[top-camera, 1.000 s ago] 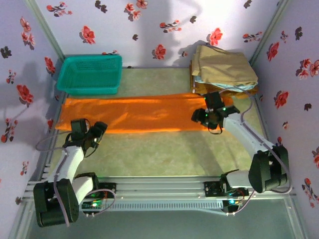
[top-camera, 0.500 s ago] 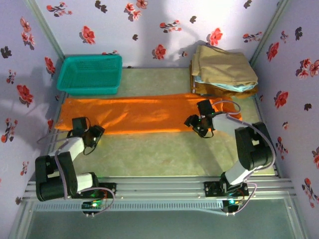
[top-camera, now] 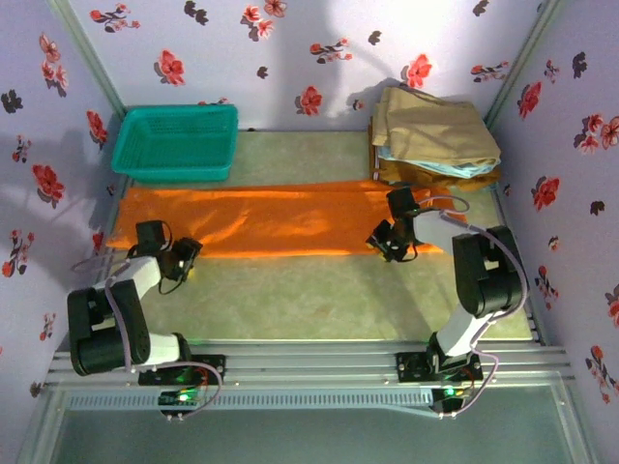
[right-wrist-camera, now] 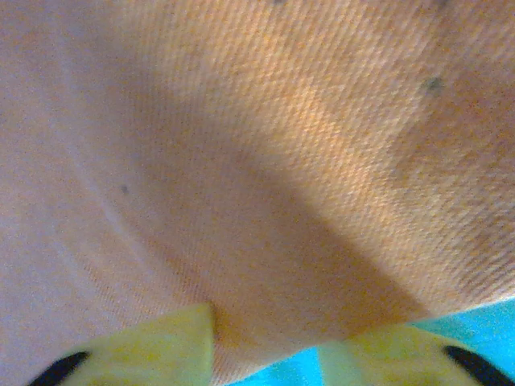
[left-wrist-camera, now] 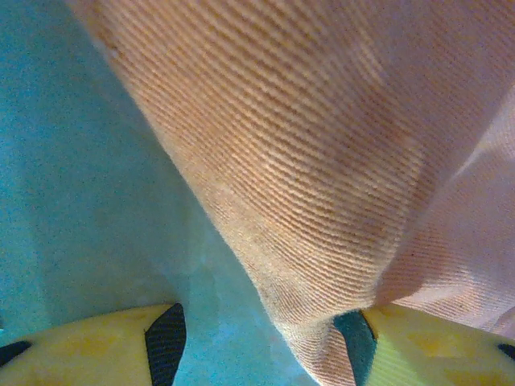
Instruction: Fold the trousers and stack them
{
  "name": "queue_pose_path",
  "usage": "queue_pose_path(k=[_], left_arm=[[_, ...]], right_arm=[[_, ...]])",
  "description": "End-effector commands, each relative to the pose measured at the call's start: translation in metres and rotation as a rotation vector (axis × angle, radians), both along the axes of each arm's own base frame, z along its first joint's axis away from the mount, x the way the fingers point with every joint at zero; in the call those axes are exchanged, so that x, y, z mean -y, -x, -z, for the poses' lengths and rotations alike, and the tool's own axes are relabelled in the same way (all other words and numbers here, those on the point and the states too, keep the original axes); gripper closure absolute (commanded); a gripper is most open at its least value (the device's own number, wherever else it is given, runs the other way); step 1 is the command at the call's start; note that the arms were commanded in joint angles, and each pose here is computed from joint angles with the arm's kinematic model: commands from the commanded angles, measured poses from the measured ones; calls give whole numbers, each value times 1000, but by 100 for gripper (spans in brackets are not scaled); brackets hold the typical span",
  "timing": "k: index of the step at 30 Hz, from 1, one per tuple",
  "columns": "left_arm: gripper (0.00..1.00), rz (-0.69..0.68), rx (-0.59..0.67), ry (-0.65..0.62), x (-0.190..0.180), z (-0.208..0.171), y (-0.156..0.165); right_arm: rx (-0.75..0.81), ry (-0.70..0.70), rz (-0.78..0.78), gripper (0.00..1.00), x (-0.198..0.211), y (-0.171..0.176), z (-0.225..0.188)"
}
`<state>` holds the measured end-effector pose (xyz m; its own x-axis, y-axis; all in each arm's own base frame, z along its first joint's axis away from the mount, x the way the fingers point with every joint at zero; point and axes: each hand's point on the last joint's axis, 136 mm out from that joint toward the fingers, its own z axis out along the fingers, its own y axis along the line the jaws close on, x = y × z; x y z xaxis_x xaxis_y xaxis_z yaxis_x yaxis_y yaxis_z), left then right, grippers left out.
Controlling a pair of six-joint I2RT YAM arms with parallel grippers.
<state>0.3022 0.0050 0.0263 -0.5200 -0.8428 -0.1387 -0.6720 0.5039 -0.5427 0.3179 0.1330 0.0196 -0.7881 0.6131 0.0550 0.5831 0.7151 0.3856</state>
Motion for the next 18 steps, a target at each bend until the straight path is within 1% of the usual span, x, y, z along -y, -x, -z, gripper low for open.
queue_pose_path(k=[1,4,6,9,11,14,15,18], left_arm=[[42,-4,235,-147,-27,-33,-60],[52,4,245,-148,-28,-36,-65],[58,9,253,-147,-28,-39,-69],[72,19,264,-144,-27,-44,-74],[82,24,269,-144,-27,-45,-76],[97,29,268,-153,-29,-45,-76],[100,26,268,-155,-30,-45,-75],[100,22,269,-159,-33,-47,-73]], right_arm=[[175,72,16,78,15,-49,-13],[202,110,-3,84,20,-55,-26],[216,130,-16,91,22,-59,-33],[232,141,-29,98,23,-64,-40],[233,146,-32,100,24,-65,-41],[239,156,-38,100,25,-65,-42],[242,161,-39,100,26,-65,-42],[254,176,-41,100,31,-62,-44]])
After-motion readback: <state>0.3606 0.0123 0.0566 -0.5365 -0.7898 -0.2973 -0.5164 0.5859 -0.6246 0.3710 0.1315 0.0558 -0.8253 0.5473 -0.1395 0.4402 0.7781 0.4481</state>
